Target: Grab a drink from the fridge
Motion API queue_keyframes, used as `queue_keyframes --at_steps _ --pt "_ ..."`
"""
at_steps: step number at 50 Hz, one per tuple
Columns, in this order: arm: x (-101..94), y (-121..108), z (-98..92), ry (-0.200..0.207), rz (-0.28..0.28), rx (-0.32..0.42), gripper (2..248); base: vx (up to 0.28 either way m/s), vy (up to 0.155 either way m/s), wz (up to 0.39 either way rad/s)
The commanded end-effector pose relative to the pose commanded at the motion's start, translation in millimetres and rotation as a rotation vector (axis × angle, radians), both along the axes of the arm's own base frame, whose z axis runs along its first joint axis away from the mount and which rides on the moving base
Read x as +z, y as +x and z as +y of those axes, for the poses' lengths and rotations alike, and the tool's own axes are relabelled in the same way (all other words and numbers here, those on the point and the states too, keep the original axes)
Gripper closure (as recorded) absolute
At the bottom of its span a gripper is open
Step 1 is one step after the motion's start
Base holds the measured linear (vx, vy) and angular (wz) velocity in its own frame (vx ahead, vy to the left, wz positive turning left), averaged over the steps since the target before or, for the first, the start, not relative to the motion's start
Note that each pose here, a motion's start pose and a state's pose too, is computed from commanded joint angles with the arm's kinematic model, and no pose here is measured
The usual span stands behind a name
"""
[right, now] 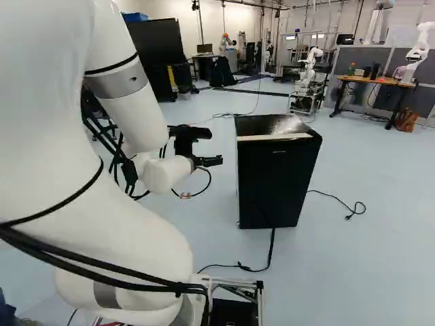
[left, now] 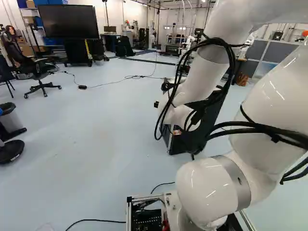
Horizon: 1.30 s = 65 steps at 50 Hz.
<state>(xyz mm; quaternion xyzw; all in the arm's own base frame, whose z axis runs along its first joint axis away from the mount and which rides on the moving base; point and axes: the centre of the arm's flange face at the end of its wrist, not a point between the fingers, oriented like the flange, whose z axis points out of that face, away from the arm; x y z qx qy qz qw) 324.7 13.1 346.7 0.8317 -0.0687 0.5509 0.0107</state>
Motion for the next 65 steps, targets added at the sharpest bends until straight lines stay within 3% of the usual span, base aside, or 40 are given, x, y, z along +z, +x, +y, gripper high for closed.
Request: queue_keyframes --at_steps 31,65 --pt "-21.0 22 0.1 0.014 -0.027 -0.182 3 0.0 0.0 0.0" --pt "-48.5 67 -6.6 -0.019 -0.09 -0.42 3 0.0 0.0 0.0"
